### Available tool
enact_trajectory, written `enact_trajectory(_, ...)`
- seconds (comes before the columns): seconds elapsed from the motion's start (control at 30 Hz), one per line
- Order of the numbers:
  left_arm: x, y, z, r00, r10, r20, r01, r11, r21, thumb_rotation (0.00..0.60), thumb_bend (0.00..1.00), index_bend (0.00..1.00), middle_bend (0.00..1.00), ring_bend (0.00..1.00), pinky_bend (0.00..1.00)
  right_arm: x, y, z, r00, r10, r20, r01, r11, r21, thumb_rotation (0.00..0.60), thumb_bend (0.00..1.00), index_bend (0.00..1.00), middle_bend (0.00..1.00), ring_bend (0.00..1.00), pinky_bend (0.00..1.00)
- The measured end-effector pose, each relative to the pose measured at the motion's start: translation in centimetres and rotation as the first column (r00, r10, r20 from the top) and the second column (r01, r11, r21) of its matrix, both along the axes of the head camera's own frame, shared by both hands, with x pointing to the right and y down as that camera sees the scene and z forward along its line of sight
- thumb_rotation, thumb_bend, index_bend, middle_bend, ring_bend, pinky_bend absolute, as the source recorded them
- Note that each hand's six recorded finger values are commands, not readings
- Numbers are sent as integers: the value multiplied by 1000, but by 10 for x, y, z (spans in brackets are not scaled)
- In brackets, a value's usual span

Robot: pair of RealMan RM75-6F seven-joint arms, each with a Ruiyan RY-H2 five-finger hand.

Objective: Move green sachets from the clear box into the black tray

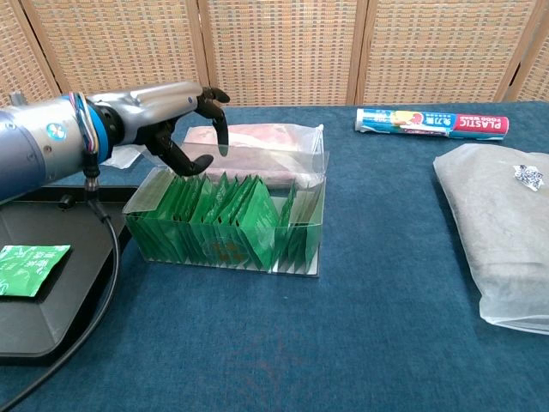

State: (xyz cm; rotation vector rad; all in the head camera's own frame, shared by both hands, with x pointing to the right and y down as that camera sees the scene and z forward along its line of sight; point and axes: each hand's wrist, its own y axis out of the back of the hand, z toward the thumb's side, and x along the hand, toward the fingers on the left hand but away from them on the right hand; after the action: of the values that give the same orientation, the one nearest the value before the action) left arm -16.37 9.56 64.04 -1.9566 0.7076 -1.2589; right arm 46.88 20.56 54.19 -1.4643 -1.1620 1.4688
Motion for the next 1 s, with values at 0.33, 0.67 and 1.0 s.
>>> enact_trajectory(0.33, -1, -26, -6, 999, -51, 14, 52, 997, -65, 600, 506, 436, 0, 0, 0, 3, -1, 7, 1000, 12, -14, -13, 1000, -17, 600, 0, 0, 0, 0, 0)
enact_trajectory(0.67, 3, -60, -7, 994, -106, 40, 110, 989, -94, 600, 507, 1, 0, 0, 0, 9, -3, 9, 999, 32, -22, -32, 999, -23, 600, 0, 0, 0, 0, 0)
enact_trajectory(1.0, 2, -93, -1, 989, -148, 24, 148, 989, -3, 600, 444, 0, 0, 0, 0, 13, -5, 9, 999, 42, -26, -42, 999, -15, 600, 0, 0, 0, 0, 0)
